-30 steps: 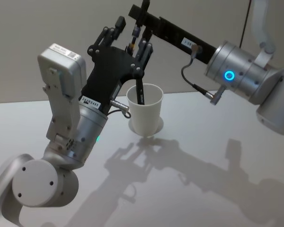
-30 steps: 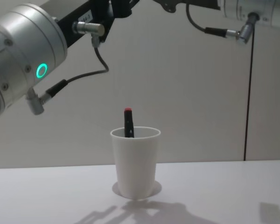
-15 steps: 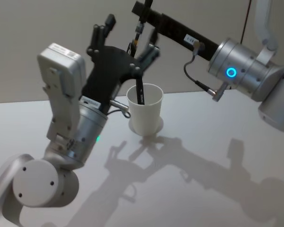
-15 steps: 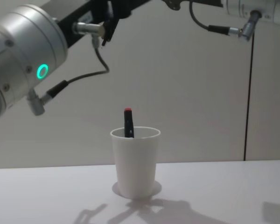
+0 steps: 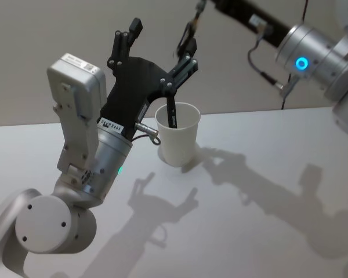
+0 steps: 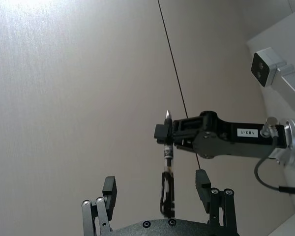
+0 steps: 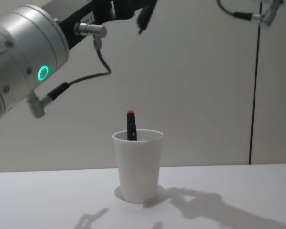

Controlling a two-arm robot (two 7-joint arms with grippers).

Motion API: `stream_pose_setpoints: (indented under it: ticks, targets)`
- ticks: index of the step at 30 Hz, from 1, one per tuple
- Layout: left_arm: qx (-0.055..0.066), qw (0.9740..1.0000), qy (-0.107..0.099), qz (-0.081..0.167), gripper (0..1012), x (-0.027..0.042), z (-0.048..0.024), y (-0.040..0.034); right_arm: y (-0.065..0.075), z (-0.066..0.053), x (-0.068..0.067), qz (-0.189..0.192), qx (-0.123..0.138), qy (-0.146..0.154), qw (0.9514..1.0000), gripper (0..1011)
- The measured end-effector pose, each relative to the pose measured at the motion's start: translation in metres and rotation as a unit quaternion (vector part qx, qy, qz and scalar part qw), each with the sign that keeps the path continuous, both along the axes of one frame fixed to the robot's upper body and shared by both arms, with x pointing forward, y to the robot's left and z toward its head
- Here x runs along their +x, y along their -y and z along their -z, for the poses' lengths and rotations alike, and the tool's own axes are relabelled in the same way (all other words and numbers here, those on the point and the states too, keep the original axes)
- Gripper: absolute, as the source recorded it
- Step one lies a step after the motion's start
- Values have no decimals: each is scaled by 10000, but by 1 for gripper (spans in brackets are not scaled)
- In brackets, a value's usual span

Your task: Place the pen into the pen holder.

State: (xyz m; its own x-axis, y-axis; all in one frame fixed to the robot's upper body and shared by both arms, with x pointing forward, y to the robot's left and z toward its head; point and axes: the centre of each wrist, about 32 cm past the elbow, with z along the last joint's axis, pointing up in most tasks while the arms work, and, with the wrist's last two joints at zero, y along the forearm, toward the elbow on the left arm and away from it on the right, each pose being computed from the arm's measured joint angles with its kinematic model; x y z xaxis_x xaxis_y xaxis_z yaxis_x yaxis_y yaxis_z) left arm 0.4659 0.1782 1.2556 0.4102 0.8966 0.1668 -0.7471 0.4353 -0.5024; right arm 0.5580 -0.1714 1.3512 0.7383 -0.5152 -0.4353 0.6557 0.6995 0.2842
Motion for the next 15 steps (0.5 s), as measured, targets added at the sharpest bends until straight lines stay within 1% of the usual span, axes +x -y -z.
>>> stream_pose_setpoints:
  ticks: [6,9,10,15]
  targets:
    - [-1,10000,0,-3,1001,0,0,-1,112,-95,85,489,43,129,9987,128]
    - [-2,10000,1,-4,1001,1,0,-2,145,-120,108,647,24,165,9978,128]
    - [-2,10000,1,-5,1001,1,-1,-2,162,-132,120,757,-11,187,9970,129]
    - [-3,10000,1,-6,1001,1,0,-2,197,-153,152,988,-157,251,9947,128]
